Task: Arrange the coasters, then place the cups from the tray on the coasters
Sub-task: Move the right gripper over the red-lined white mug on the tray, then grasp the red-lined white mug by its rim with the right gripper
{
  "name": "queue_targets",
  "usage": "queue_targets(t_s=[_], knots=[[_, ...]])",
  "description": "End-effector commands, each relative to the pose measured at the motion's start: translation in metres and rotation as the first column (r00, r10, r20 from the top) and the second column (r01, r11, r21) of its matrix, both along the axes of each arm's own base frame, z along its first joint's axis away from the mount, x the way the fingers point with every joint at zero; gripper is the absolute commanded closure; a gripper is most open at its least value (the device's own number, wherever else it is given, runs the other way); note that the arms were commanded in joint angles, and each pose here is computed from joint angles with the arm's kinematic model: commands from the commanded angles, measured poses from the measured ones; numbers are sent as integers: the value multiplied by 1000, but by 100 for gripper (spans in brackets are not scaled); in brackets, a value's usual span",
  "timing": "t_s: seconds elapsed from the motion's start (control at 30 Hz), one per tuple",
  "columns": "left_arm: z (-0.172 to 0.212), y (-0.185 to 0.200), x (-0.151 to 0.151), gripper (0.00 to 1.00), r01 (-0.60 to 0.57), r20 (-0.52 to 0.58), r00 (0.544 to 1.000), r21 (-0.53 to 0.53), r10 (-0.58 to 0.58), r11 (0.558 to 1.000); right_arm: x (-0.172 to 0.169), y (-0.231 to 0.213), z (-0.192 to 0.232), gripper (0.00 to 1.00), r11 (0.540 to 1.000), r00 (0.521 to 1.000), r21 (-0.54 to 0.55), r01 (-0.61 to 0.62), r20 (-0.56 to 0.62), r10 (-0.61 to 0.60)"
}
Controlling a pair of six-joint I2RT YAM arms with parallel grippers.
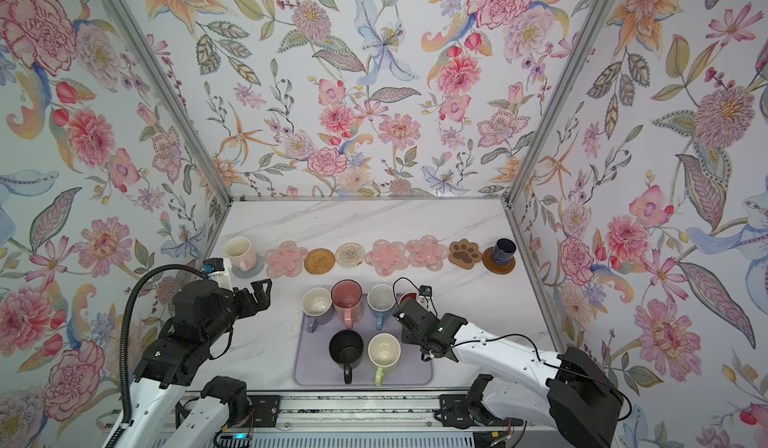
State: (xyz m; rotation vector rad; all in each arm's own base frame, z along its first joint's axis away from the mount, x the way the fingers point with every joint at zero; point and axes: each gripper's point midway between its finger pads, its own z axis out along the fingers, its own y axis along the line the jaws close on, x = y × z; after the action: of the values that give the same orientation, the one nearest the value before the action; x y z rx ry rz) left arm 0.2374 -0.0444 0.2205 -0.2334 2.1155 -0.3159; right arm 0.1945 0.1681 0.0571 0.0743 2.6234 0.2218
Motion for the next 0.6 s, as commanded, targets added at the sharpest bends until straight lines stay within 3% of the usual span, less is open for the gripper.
queue_targets(t_s=[0.0,0.13,0.57], knots=[[-9,1,-2,1,-10,-23,1000,11,10,1000,3,-1,-3,63,1000,1000,-26,-11,20,12],[-11,2,-1,1,-14,-33,999,15,14,1000,2,1,-6,68,999,999,-35,-40,13,40],[-10,2,-1,1,-16,-30,999,16,16,1000,7,4,15,97,995,994,-43,-89,58,92]])
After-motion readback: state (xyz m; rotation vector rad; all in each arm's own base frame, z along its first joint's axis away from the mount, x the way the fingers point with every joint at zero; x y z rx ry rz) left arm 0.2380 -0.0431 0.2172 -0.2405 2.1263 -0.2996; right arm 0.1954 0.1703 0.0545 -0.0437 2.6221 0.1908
